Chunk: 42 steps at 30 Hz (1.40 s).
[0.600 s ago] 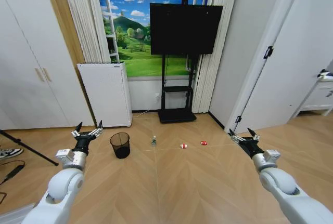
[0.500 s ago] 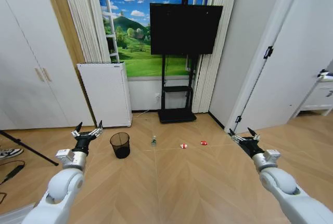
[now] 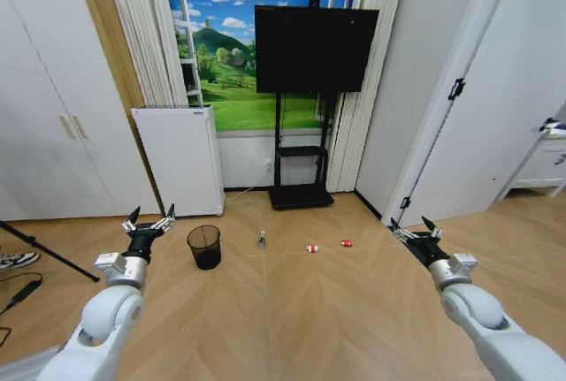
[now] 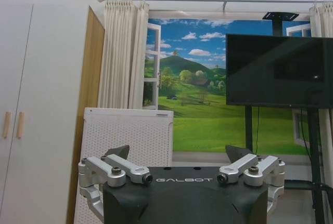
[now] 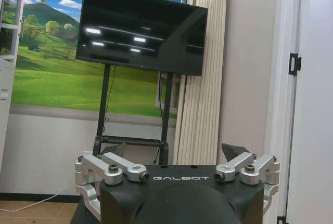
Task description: Pick up the trash bin and place the garbage on the floor into it.
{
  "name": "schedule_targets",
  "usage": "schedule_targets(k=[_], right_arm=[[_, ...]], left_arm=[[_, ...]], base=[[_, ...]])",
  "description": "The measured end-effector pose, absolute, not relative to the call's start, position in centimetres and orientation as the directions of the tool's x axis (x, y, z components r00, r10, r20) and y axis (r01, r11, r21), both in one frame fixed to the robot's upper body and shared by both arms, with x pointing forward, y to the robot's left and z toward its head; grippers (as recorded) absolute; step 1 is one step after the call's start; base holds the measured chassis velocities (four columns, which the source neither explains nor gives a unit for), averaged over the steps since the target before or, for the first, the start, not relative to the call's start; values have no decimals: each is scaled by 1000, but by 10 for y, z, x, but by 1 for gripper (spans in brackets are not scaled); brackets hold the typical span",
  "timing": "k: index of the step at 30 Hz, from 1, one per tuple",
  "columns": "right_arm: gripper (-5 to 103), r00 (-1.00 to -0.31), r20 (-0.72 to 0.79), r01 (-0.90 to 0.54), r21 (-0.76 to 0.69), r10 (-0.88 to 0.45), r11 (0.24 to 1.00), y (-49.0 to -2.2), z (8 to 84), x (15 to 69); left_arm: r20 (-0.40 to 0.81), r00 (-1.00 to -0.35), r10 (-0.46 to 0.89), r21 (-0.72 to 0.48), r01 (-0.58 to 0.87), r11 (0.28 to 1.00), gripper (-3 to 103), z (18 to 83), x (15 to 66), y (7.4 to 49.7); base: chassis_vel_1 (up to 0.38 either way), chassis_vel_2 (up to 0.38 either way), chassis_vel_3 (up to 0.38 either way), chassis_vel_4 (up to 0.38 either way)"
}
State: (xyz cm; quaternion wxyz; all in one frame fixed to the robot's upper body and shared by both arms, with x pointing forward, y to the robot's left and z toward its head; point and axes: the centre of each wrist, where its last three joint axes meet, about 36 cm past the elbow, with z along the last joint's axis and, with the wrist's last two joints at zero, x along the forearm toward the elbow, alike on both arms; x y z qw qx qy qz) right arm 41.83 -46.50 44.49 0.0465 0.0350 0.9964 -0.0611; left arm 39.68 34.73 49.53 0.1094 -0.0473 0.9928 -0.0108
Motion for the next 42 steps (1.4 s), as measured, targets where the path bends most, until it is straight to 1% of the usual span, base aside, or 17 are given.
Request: schedule_targets(k=[8, 15, 24, 34, 42], right_arm=[[100, -994, -94, 73, -111, 62, 991, -465, 444, 419], [100, -993, -114, 27, -77, 18, 997, -470, 442, 421], [100, -994, -106, 26, -65, 19, 998, -471, 441, 422], [100, -995, -95, 23, -68, 16, 997, -469, 437, 420], [100, -996, -92, 23, -68, 16, 997, -470, 437, 420]], left_arm=[[-212, -972, -97, -31, -93, 995, 100, 493, 398, 348], [-213, -972, -97, -31, -92, 995, 100, 493, 399, 348], [-208, -973, -102, -35, -97, 995, 100, 491, 399, 348], [-204, -973, -105, -32, -100, 994, 100, 489, 400, 350], [-202, -974, -104, -33, -99, 995, 100, 488, 400, 350]], base=[[0, 0, 0, 0], [0, 0, 0, 0], [-22, 35, 31, -34], [-186, 194, 191, -192], [-286, 272, 278, -287]])
